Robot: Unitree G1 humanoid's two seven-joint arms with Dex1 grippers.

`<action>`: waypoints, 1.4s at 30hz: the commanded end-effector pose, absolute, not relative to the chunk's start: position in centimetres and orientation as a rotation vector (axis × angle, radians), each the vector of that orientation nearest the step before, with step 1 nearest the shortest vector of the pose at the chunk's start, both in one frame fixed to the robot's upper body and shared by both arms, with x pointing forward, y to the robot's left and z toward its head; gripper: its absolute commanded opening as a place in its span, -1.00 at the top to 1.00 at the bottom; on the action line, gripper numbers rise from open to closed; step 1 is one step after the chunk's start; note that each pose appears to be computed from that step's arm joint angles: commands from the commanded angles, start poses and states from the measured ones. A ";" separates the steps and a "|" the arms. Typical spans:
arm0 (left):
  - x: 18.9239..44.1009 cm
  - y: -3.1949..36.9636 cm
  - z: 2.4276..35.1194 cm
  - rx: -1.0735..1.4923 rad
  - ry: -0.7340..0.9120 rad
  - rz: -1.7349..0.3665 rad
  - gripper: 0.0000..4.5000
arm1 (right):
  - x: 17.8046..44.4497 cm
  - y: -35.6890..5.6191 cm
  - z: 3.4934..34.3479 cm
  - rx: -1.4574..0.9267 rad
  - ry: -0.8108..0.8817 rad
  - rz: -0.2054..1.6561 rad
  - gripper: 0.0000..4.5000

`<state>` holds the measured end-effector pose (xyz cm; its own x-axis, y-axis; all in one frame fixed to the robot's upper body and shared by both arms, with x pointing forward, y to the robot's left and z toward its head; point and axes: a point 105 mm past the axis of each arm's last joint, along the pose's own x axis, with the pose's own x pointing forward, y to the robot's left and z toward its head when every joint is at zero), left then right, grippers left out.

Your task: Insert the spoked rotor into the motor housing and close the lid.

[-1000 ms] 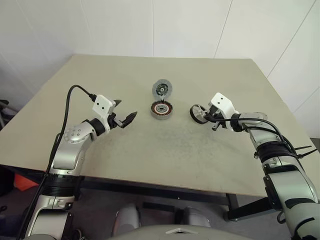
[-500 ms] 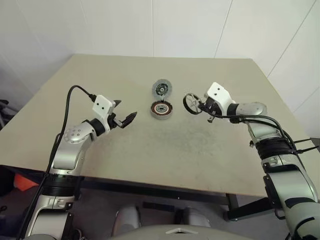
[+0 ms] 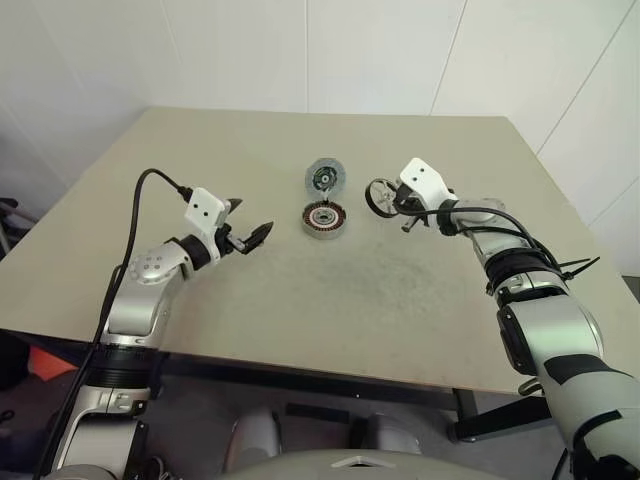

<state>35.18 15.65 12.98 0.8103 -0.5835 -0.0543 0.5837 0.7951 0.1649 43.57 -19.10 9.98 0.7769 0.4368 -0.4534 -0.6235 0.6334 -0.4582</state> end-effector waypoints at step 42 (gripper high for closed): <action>35.2 15.7 13.7 0.187 -0.036 -0.627 -1.00 | 39.3 -23.2 16.8 -0.833 0.243 0.734 0.11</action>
<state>35.07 15.84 12.31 0.8123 -0.5794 -0.0661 0.5821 0.7986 0.1530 38.92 -24.38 13.67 0.7062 0.4416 -0.5533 -0.7079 0.4495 -0.5448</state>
